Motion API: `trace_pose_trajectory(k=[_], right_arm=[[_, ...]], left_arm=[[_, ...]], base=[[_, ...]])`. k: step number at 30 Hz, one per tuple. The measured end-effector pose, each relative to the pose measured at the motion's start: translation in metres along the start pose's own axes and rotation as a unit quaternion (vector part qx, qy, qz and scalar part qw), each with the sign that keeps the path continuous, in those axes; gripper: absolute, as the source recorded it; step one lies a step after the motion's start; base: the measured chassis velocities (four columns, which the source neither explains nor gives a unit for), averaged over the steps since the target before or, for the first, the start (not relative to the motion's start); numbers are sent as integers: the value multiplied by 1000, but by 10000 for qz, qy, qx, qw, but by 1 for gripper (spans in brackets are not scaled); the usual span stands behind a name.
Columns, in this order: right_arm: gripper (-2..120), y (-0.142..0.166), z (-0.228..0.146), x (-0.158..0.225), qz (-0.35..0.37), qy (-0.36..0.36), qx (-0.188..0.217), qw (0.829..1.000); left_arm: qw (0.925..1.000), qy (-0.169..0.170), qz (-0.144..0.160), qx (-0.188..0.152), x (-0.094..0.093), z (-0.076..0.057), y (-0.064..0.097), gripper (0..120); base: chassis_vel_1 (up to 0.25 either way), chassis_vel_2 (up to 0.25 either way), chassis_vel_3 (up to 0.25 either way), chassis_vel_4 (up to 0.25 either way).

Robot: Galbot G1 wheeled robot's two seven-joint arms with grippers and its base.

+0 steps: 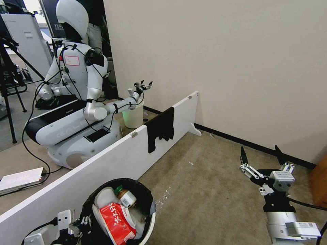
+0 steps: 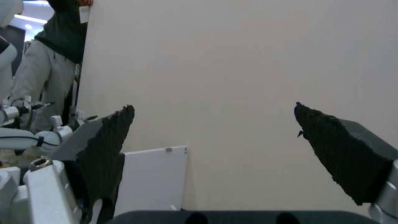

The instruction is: Pick up the trash bin, then pick up the garbage from the floor and place it into the trash bin.

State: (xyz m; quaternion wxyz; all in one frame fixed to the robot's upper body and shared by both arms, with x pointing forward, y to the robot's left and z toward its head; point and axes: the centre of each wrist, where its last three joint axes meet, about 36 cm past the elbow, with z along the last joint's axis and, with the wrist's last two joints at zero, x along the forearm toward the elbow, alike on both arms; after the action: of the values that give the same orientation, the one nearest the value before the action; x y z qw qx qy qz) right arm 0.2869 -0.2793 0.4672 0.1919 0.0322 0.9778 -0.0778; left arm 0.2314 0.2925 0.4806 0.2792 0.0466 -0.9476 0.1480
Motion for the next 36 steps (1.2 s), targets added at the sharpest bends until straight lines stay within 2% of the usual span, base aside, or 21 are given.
trace_pose_trajectory(k=[10,20,36], right_arm=[[98,-1,0,1,-9,11,13,10000],[98,8,2,7,-156,89,-136,9997],[98,8,0,14,-183,92,-94,9997]], left_arm=[[10000,-1,6,59,0,1,0,1],[10000,-63,-23,72,3,0,-1,1],[9998,-121,36,121,9,-3,-5,1]], base=[[0,0,0,0],[0,0,0,0],[0,0,0,0]])
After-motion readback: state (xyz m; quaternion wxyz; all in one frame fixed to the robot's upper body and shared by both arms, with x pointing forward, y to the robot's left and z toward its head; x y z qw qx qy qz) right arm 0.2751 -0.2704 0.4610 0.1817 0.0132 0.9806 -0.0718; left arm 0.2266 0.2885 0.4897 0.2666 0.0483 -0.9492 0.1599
